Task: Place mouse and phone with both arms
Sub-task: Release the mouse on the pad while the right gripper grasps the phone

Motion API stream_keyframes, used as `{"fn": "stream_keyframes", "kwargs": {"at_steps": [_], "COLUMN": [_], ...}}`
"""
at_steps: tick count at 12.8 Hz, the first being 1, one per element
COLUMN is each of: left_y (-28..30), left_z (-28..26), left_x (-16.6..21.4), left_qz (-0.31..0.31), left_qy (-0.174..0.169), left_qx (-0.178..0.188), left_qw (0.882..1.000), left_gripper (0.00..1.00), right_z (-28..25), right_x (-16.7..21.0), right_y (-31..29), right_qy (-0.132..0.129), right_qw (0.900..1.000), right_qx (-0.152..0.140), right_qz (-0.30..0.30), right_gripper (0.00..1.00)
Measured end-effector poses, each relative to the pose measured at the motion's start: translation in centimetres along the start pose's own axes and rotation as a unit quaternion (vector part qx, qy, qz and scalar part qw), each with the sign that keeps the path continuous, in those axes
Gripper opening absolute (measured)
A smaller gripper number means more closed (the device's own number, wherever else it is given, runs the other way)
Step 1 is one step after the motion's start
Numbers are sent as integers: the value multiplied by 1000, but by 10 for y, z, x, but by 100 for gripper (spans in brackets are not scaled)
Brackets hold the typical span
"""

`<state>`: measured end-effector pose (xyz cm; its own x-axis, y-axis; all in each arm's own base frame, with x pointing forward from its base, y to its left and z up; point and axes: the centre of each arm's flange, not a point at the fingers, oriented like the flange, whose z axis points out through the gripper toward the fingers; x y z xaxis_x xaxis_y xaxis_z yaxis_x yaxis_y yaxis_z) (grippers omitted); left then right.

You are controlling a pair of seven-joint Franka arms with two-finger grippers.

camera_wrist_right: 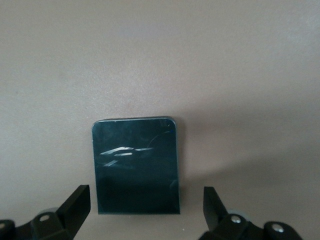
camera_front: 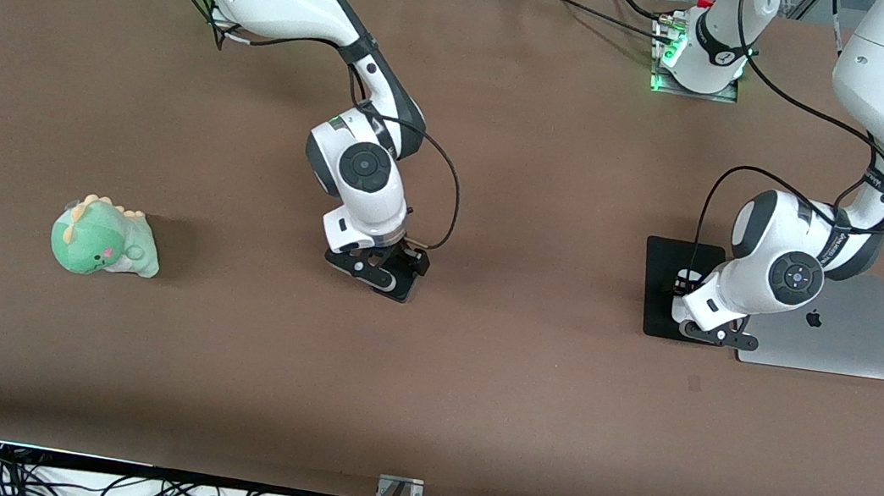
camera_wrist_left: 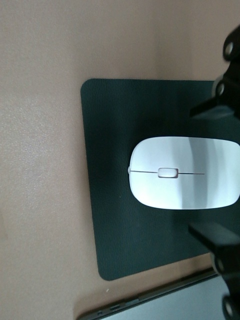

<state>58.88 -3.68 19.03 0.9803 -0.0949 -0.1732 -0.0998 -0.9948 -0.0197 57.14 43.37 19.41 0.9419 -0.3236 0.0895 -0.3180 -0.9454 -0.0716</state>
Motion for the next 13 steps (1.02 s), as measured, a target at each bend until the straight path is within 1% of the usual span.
{"fn": "stream_keyframes", "kwargs": {"at_steps": [1,3,4,7,8,10,11,13], "left_y": [1,10,15,19,19,20,22,30], "left_z": [-6,-40,-70,-187,-226,-298,-325,-355], "left_x": [0,0,-1,-6,-7,-11,-16,-28], "left_qz": [2,10,15,25,31,37,38,41], "left_qy": [3,8,12,29,31,36,34,17], "left_qx": [1,6,12,32,36,41,42,43], "left_qw": [1000,1000,1000,999,998,998,998,998], "left_gripper": [100,100,100,100,100,100,100,100], "right_z": [6,16,19,19,19,19,19,18], "right_x": [-3,-4,-4,-4,-4,-4,-4,-1], "right_y": [-1,-1,-1,-2,-2,-2,-2,-2], "right_qy": [3,6,8,9,9,10,10,13], "right_qw": [1000,1000,1000,1000,1000,1000,1000,1000], "right_qx": [-2,-1,2,4,5,5,5,6], "right_qz": [-2,-6,-6,-6,-6,-6,-6,-6], "right_gripper": [100,100,100,100,97,97,98,100]}}
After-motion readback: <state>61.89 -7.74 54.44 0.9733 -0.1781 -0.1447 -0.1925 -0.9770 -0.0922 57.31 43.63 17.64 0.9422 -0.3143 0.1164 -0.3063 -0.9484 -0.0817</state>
